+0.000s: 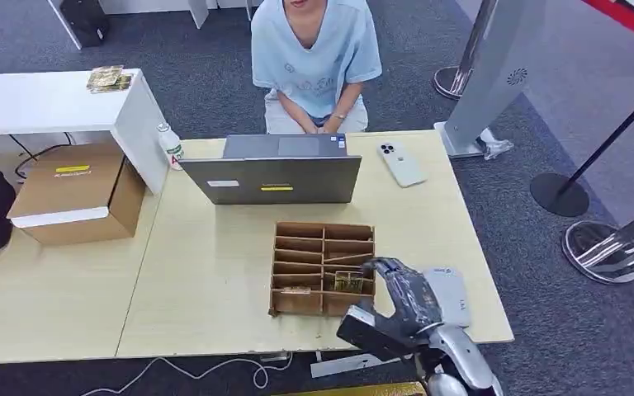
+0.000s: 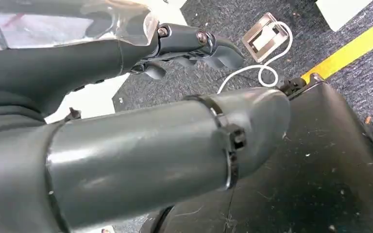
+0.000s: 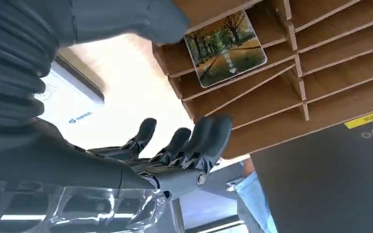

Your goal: Pass the card to the sensor for recognition and then transmit it.

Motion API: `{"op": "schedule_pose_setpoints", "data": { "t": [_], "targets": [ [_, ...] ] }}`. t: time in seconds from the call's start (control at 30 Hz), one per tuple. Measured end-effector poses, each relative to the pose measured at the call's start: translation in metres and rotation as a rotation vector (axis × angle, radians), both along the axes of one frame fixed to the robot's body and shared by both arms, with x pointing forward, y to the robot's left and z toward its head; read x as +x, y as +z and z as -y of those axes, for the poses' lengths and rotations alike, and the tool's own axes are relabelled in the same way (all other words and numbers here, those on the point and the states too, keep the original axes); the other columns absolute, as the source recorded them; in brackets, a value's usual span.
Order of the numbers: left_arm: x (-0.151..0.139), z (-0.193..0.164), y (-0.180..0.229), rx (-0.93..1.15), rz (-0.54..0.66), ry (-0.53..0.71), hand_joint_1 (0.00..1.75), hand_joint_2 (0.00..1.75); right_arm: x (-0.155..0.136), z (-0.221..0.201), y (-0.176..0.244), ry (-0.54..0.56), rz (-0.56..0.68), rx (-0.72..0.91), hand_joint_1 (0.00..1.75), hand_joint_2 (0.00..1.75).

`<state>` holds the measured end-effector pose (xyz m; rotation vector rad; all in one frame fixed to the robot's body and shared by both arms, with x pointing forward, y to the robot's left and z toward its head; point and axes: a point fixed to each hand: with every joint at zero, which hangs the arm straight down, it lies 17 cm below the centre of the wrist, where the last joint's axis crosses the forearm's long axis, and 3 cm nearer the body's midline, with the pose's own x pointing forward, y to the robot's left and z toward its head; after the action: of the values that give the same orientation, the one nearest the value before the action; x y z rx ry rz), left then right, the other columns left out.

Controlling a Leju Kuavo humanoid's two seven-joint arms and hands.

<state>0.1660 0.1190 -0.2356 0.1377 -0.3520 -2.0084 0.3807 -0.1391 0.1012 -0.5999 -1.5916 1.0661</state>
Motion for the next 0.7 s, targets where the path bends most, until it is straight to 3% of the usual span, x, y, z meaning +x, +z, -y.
{"op": "schedule_pose_setpoints", "data": {
  "t": [0.13,0.7],
  "targets": [
    [0.0,0.0,0.0,-0.002,-0.002,-0.001,0.0,0.0,0.0,0.0,-0.002,-0.007,-0.001,-0.023,0.42,1.75],
    [-0.001,0.001,0.0,-0.009,-0.006,-0.003,0.0,0.0,-0.007,-0.022,-0.018,0.052,-0.024,-0.063,0.49,1.75]
  ]
}}
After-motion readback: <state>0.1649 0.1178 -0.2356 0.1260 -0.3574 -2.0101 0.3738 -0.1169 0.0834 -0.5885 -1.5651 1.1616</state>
